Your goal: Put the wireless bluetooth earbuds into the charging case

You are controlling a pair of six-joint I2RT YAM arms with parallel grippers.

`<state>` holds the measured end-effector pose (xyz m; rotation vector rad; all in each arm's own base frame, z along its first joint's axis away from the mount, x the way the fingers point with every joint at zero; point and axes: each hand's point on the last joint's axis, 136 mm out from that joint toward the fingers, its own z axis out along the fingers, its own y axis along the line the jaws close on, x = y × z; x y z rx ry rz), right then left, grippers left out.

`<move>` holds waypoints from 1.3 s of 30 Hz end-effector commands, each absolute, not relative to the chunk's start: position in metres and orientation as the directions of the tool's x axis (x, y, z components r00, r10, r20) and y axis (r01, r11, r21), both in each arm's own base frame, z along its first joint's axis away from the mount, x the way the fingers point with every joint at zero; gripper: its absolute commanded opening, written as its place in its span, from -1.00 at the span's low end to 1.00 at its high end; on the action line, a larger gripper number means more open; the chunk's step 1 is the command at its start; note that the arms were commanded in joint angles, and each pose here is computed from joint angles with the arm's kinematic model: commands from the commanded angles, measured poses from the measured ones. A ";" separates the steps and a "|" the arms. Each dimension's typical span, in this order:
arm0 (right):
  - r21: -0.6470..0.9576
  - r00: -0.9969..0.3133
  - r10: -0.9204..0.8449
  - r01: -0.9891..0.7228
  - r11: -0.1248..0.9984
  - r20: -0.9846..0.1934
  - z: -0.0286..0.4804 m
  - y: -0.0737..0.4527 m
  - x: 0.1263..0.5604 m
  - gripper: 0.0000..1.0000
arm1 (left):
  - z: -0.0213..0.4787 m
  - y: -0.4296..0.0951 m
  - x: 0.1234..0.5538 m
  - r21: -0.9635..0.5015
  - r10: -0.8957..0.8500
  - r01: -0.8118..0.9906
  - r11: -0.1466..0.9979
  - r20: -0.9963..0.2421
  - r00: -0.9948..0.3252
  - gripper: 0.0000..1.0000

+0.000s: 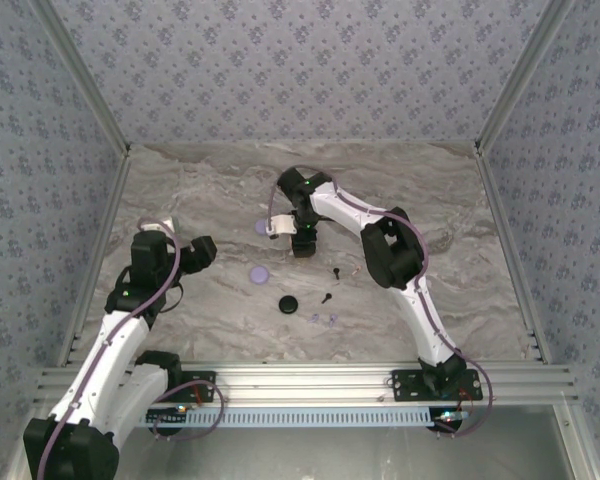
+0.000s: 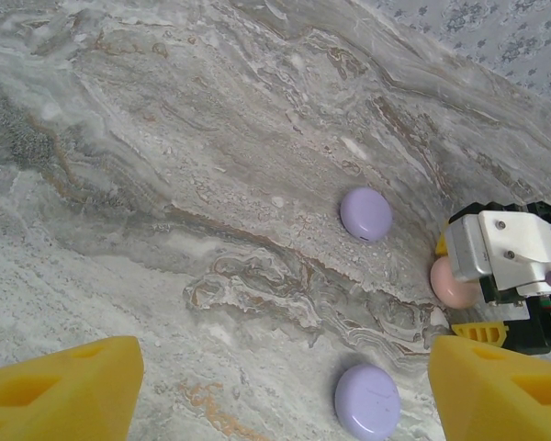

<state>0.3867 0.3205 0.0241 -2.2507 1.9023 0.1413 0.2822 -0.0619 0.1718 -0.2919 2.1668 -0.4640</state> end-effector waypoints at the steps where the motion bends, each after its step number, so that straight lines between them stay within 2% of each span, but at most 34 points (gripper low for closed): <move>1: -0.036 0.409 -0.908 -0.912 -0.408 -0.094 0.016 0.295 0.372 0.44 | 0.175 -0.061 0.285 -0.424 -0.366 -0.035 0.905 -0.732 -0.575 0.61; 9: -0.025 0.393 -0.914 -0.919 -0.393 -0.100 0.018 0.289 0.367 0.34 | 0.173 -0.061 0.287 -0.433 -0.374 -0.040 0.901 -0.725 -0.578 0.62; 28: -0.010 0.373 -0.921 -0.927 -0.374 -0.112 0.020 0.286 0.358 0.29 | 0.173 -0.062 0.288 -0.444 -0.384 -0.041 0.895 -0.722 -0.576 0.62; 39: -0.082 0.364 -0.911 -0.932 -0.354 -0.195 0.041 0.303 0.362 0.00 | 0.179 -0.071 0.289 -0.472 -0.384 0.004 0.882 -0.723 -0.574 0.61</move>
